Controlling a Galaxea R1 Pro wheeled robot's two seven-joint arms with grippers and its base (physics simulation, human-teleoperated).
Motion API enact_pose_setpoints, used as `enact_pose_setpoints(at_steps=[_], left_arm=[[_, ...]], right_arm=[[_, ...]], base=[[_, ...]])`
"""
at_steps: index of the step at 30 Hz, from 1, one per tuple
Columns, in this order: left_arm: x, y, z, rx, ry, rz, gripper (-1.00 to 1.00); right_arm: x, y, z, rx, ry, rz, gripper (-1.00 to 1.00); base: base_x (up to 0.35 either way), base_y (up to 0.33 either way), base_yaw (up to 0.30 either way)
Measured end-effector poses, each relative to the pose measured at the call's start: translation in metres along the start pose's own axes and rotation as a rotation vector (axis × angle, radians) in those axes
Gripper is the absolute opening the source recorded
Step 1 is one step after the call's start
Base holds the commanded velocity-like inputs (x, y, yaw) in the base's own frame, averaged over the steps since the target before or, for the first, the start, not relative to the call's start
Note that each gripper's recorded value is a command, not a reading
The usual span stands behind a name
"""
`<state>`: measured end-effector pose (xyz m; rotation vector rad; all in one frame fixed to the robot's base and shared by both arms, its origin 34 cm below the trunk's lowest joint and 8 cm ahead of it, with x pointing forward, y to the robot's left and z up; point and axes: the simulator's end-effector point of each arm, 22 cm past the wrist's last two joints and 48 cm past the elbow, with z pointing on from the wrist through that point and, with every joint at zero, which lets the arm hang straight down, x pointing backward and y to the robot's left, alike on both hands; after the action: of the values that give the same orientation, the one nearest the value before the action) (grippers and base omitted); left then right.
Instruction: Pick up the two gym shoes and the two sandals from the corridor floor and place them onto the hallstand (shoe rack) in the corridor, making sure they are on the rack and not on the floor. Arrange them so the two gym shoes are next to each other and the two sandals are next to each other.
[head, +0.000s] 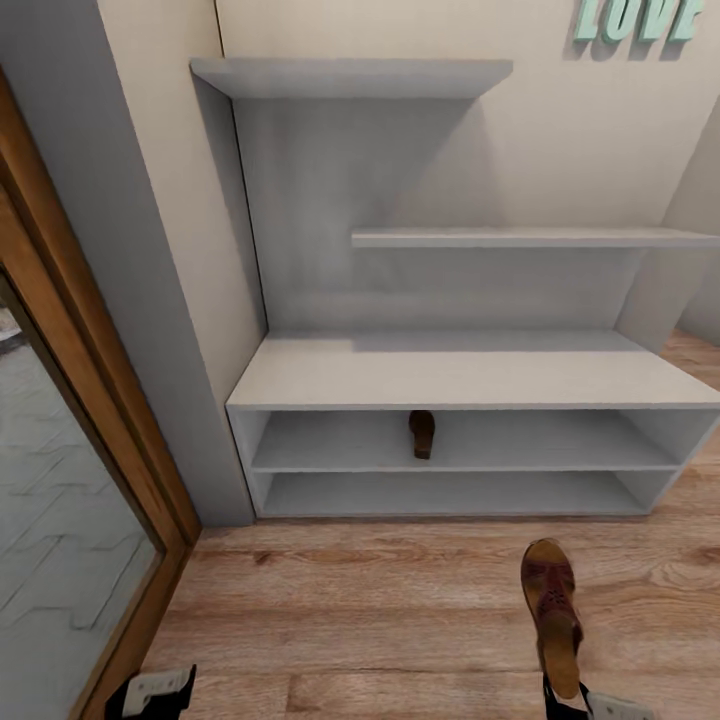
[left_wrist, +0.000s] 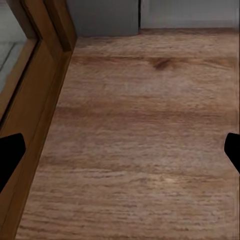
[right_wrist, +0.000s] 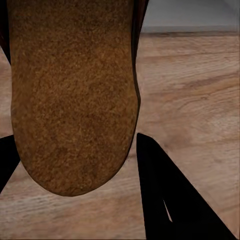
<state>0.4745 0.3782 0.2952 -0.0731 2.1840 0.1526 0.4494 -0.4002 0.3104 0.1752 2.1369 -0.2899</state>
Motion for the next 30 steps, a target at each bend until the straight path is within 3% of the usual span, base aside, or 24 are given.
enact_pose_setpoints(at_steps=[3,7,10,12,17,20,30], left_arm=[[0.003,-0.006,-0.007,0.037,-0.019,0.006,1.0],[0.014,-0.012,-0.018,0.08,-0.018,0.012,1.0],[0.016,-0.012,-0.021,0.088,-0.018,0.015,1.0],[0.018,-0.011,-0.022,0.091,-0.019,0.016,1.0],[0.019,-0.013,-0.024,0.095,-0.02,0.015,1.0],[0.019,-0.015,-0.024,0.097,-0.021,0.013,1.0],[0.021,-0.016,-0.025,0.1,-0.018,0.013,1.0]], right_arm=[[0.01,0.036,-0.005,-0.024,0.034,0.038,-1.0],[0.015,0.075,-0.005,0.011,0.105,0.093,-1.0],[0.006,0.106,0.0,0.002,0.134,0.076,-1.0],[-0.011,0.118,0.012,0.004,0.139,0.012,-1.0],[-0.056,0.136,0.036,0.027,0.127,-0.101,-1.0],[-0.088,0.141,0.051,0.053,0.115,-0.123,-1.0],[-0.167,0.15,0.083,0.084,0.063,-0.009,-1.0]], base=[[0.0,0.0,0.0],[0.0,0.0,0.0],[0.0,0.0,0.0],[0.0,0.0,0.0],[0.0,0.0,0.0],[0.0,0.0,0.0],[0.0,0.0,0.0]])
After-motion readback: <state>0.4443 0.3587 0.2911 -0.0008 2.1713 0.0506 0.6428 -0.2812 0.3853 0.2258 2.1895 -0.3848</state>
